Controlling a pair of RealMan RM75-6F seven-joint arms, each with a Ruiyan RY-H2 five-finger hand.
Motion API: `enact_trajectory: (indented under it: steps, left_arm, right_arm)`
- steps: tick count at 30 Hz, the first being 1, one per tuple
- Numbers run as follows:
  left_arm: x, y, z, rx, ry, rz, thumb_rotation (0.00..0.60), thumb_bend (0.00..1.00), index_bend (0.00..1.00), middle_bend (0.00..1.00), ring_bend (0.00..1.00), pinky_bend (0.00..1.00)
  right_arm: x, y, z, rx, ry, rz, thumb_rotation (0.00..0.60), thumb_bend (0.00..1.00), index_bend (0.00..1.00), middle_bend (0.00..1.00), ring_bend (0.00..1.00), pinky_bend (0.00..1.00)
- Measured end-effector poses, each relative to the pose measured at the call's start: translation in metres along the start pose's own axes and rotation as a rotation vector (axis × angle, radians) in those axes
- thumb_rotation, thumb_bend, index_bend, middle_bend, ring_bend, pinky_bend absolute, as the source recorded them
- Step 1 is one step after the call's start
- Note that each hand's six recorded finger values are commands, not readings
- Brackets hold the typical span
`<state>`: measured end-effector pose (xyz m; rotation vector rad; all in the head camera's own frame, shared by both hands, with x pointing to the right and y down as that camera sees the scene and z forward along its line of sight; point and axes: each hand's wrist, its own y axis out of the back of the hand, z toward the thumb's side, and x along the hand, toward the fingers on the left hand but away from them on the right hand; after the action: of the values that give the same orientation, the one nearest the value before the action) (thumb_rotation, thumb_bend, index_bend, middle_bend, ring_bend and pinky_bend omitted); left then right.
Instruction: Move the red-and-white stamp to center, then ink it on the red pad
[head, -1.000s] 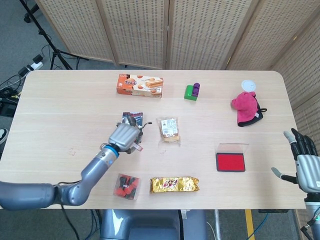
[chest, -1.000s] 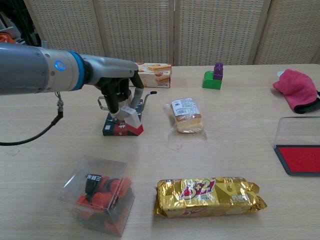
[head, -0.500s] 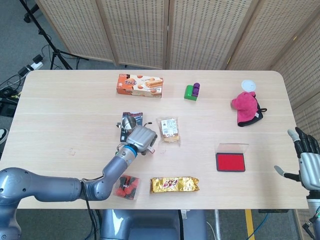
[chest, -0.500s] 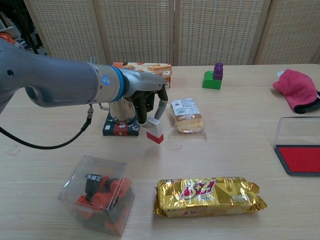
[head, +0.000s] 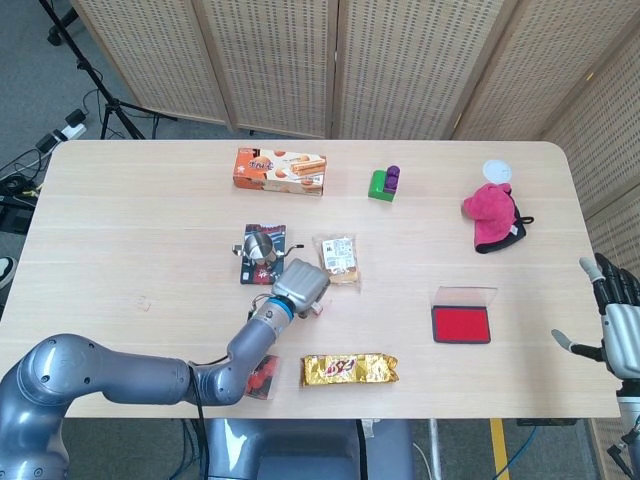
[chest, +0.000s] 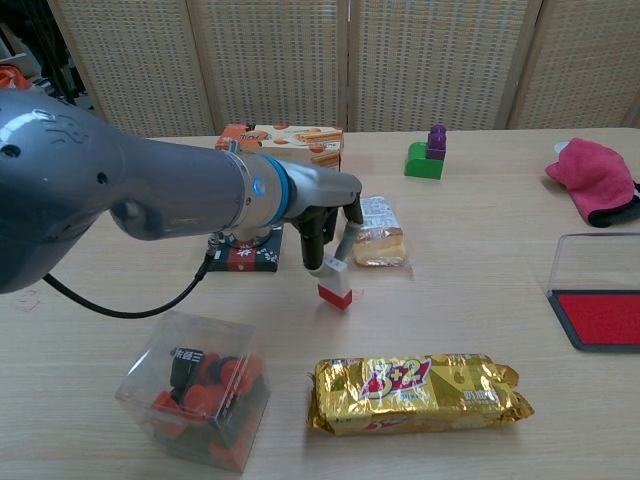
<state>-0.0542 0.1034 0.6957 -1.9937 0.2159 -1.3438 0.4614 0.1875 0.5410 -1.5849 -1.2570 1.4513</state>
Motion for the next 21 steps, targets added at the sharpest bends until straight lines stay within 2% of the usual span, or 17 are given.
enact_trajectory:
  steps: [17, 21]
  left_arm:
    - [0.0063, -0.0094, 0.0073, -0.011, 0.007, -0.024, 0.600, 0.30, 0.61, 0.96, 0.97, 1.00]
    - [0.0061, -0.0094, 0.0071, -0.013, 0.012, -0.022, 0.600, 0.30, 0.55, 0.96, 0.97, 1.00]
  right_arm:
    - [0.0002, 0.0019, -0.0032, -0.011, -0.009, 0.001, 0.600, 0.00, 0.00, 0.00, 0.00, 0.00]
    - [0.0003, 0.0025, -0.0035, -0.013, -0.010, 0.001, 0.600, 0.00, 0.00, 0.00, 0.00, 0.00]
